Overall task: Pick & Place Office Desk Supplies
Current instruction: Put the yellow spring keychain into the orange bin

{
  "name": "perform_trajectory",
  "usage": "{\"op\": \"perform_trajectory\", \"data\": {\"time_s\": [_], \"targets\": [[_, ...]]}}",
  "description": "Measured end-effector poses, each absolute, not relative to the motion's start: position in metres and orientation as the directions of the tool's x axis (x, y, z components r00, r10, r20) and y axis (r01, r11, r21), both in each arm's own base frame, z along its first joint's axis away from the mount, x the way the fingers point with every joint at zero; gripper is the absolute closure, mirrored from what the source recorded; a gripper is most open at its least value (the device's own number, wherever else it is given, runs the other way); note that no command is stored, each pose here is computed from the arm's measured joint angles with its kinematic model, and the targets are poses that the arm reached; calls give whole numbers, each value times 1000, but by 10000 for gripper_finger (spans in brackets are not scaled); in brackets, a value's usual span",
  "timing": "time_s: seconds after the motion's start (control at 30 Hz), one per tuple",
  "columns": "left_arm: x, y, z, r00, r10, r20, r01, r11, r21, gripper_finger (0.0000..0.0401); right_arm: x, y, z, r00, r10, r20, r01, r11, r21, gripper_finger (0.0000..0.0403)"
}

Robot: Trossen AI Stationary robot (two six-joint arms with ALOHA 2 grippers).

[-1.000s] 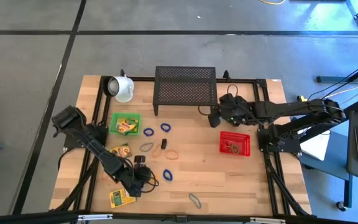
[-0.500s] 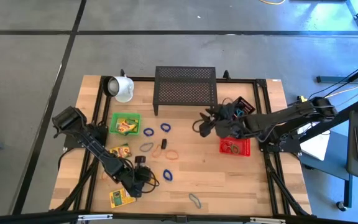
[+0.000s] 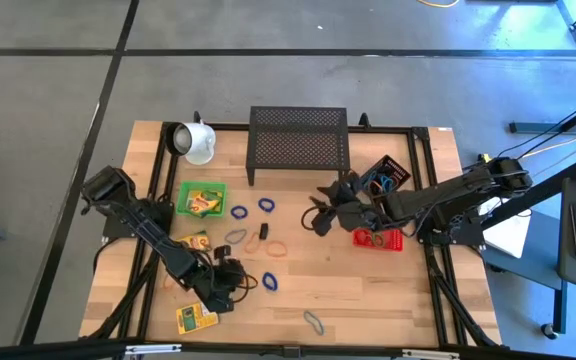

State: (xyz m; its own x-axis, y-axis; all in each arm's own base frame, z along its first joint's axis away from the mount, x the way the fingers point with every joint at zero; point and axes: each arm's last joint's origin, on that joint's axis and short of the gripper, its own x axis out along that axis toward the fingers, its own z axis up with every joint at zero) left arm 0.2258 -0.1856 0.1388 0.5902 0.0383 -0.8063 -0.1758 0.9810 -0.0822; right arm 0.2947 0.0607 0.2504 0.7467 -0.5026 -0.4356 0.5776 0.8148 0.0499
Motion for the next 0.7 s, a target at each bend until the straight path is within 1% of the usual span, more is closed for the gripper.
{"op": "perform_trajectory", "data": {"time_s": [0.13,0.27,0.37,0.43,0.5,0.57,0.7], "targets": [[226,-183,155,658,66,-750,-182,981,-73,366,305,67,254,833,-377,-404,440,895,72,243],[226,-180,175,742,89,-664,-180,981,-69,379,321,75,249,906,-239,-350,270,962,40,243],[227,-180,191,808,89,-582,-165,983,-79,378,335,84,239,945,-52,-323,50,999,-14,243],[228,-180,201,842,93,-531,-151,986,-68,373,342,90,232,950,84,-302,-103,994,-46,243],[228,-179,209,869,92,-486,-135,989,-54,371,348,94,227,944,191,-270,-216,974,-65,243],[229,-179,217,891,101,-442,-129,991,-33,371,353,98,224,941,256,-222,-277,958,-72,243],[231,-179,226,922,159,-353,-157,987,36,373,358,100,225,953,273,-130,-285,955,-85,243]]}}
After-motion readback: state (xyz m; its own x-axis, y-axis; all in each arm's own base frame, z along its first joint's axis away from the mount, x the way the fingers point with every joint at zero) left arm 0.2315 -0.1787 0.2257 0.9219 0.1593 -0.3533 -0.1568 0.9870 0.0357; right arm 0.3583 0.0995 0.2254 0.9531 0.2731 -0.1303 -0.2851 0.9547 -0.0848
